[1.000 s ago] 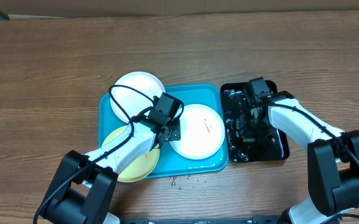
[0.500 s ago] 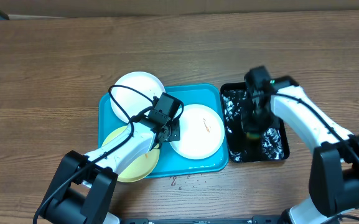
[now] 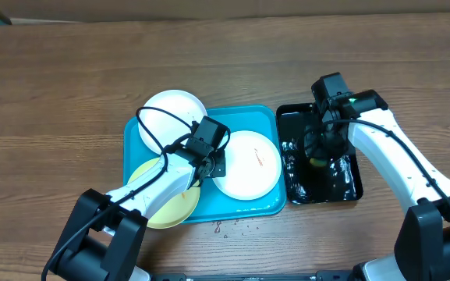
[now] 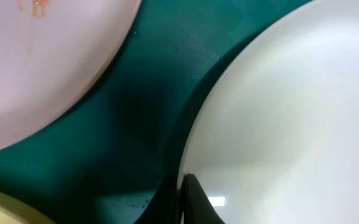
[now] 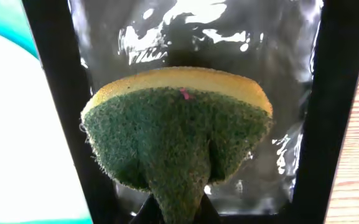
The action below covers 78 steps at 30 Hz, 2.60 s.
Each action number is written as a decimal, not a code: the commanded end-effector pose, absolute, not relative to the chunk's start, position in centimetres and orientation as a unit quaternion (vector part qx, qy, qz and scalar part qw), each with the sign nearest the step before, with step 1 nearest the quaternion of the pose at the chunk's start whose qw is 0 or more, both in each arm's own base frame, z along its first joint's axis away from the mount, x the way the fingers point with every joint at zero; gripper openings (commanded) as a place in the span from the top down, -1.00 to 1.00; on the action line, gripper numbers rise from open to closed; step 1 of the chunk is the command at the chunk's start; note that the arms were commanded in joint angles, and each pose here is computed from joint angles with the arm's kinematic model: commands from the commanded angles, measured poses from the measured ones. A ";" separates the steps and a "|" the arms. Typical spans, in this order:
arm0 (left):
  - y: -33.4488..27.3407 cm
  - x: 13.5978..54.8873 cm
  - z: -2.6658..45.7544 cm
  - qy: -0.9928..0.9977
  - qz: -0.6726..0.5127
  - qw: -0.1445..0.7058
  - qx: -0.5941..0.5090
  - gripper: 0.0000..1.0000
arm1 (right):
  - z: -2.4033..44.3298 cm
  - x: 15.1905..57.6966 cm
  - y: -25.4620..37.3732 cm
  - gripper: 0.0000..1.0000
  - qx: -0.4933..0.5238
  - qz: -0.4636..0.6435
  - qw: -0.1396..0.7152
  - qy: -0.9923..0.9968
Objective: Clean dirty plates on tray and stack at the side
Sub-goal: 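Carry the sponge with the right gripper onto the smeared white plate, then scrub the white plate with the sponge while left gripper holds the rim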
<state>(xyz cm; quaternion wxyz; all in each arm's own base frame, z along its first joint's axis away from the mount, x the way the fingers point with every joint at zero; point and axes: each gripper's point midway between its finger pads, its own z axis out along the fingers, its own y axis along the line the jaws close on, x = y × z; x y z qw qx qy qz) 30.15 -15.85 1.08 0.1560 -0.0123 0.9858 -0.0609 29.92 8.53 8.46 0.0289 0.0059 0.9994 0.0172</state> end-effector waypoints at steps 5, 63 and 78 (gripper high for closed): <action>-15.5 30.5 1.1 0.985 -0.056 0.156 -0.042 0.92 | 8.9 29.6 11.5 0.92 0.004 0.101 0.016 0.995; -12.6 30.2 0.7 0.986 -0.033 0.134 -0.092 0.92 | 3.5 29.8 20.8 0.28 -0.130 0.032 0.100 0.986; -13.1 30.2 0.7 0.986 -0.043 0.133 -0.090 0.92 | 2.7 30.5 21.7 0.58 -0.123 0.049 0.129 0.983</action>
